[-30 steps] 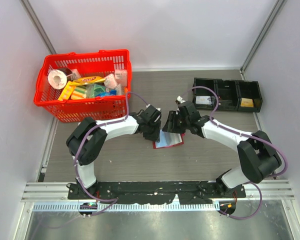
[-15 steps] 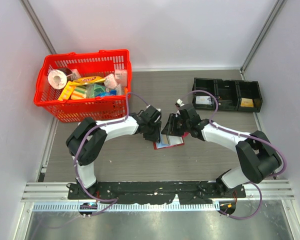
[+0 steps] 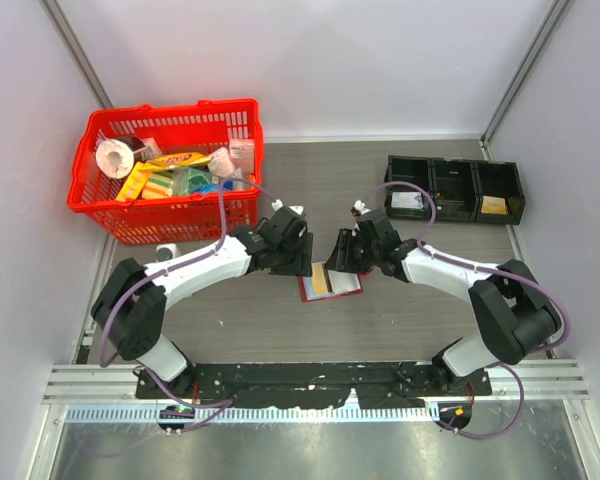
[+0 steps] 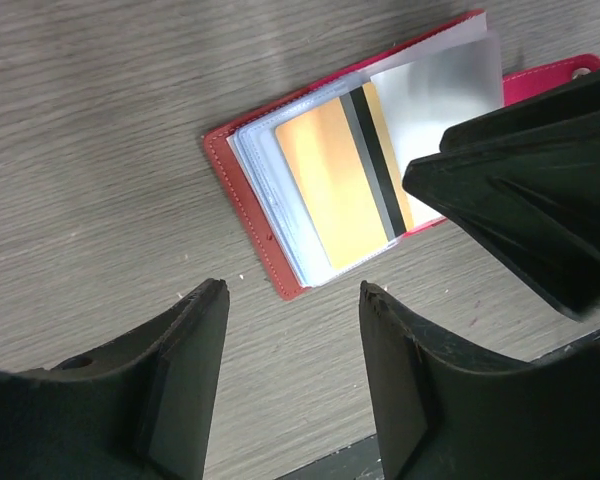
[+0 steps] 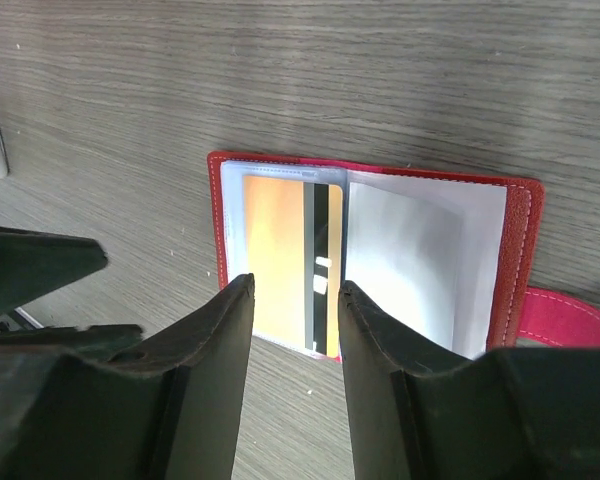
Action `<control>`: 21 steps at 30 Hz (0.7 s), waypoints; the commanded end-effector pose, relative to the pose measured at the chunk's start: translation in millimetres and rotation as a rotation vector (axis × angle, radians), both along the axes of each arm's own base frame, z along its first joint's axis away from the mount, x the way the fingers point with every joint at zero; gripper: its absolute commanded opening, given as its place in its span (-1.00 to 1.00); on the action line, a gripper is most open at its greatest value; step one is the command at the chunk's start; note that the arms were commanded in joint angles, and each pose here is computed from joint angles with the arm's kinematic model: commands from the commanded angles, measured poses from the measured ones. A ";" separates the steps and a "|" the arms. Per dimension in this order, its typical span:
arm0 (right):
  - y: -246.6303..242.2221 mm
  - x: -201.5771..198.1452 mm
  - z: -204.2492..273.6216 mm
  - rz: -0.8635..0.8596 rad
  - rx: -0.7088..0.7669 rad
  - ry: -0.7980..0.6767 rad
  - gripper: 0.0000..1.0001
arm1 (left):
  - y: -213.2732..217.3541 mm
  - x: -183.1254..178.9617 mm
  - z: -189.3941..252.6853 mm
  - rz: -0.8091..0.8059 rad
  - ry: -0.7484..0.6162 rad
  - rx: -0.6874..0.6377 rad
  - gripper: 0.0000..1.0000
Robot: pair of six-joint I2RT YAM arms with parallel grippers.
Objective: Take the credit cards out of the card holder
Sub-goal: Remove the credit card from the card holder.
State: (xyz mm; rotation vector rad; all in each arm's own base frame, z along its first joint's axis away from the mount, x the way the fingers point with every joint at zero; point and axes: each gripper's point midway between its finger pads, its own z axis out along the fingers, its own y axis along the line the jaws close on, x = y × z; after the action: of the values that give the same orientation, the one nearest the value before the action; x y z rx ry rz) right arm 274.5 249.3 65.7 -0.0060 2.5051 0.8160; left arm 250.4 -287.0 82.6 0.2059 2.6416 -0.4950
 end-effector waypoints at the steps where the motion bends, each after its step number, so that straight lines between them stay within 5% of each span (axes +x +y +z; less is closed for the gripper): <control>1: 5.9 4.4 1.7 0.027 0.016 -0.036 -0.12 | 10.0 5.5 22.7 0.067 -0.049 -0.016 0.13; 9: 8.7 1.5 -3.4 0.039 0.075 -0.036 -0.12 | -38.3 11.0 19.3 -0.020 -0.006 -0.187 -0.24; 21: 4.3 -5.6 -17.3 0.067 0.244 0.008 -0.14 | -25.8 7.8 -53.1 -0.009 0.112 -0.095 -0.47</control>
State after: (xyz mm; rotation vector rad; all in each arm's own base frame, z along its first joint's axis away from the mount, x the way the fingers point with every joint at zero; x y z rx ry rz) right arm 264.0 242.1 36.2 0.0426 2.4901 1.0179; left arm 258.8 -314.3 43.3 0.1716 2.7029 -0.6303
